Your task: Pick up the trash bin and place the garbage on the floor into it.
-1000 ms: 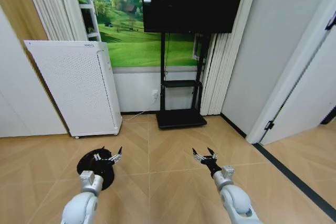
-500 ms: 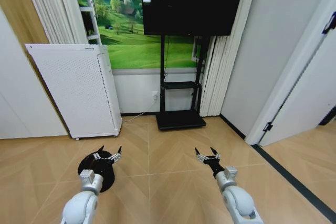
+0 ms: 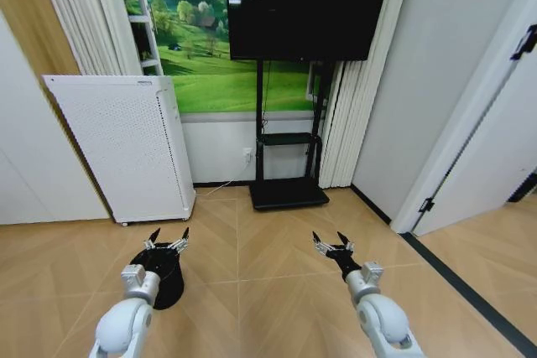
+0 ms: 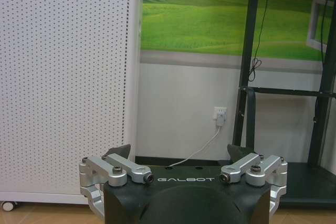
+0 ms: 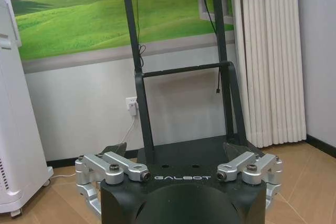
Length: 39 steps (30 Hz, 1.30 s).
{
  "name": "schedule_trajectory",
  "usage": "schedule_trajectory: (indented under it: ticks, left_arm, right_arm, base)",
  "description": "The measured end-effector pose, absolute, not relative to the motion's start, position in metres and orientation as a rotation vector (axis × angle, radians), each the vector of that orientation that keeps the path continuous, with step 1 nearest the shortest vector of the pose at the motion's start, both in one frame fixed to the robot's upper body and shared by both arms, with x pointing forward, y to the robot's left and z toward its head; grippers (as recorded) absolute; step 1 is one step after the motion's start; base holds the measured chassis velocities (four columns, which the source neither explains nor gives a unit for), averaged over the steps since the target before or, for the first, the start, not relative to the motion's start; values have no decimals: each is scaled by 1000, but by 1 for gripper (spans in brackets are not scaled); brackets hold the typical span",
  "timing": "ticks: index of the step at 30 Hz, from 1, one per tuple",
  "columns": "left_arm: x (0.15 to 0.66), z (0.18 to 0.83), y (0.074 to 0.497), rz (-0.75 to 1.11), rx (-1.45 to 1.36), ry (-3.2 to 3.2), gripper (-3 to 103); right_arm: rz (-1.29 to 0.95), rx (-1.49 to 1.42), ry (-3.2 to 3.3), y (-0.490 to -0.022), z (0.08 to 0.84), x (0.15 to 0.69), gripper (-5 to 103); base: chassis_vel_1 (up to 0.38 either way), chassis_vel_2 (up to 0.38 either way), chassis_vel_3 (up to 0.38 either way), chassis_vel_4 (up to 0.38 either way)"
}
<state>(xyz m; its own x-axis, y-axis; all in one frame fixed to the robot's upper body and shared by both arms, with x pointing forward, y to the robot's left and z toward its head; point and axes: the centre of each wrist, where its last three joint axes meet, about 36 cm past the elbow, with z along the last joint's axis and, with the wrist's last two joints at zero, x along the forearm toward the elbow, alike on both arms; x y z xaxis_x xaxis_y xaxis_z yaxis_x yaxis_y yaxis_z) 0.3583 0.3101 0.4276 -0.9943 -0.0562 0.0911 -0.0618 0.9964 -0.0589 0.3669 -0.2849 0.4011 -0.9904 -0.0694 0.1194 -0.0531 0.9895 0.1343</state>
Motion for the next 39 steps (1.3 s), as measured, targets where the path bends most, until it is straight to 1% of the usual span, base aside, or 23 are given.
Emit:
schedule_trajectory:
  ticks: [7, 13, 16, 18, 24, 29, 39]
  left_arm:
    - [361, 430, 310, 81, 96, -3062, 100]
    - [358, 441, 311, 109, 71, -3054, 100]
    - [350, 450, 312, 109, 62, -3008, 100]
    - [347, 451, 312, 100, 74, -2990, 100]
    - [344, 455, 309, 88, 101, -2980, 100]
    - [349, 459, 307, 89, 111, -2998, 100]
    - [349, 469, 303, 109, 90, -3058, 100]
  right_arm:
    - [-193, 81, -3039, -284, 397, 366, 100]
    - [-83, 121, -3068, -282, 397, 371, 100]
    - [62, 131, -3103, -281, 396, 379, 100]
    - [74, 132, -3107, -280, 397, 381, 100]
    - [76, 125, -3100, -283, 391, 383, 100]
    - [33, 91, -3083, -291, 386, 374, 100]
    - [22, 84, -3088, -296, 392, 371, 100]
  base:
    - [0, 0, 0, 0]
    - [0, 0, 0, 0]
    - [0, 0, 0, 0]
    - [0, 0, 0, 0]
    - [0, 0, 0, 0]
    - [0, 0, 0, 0]
    - [0, 0, 0, 0]
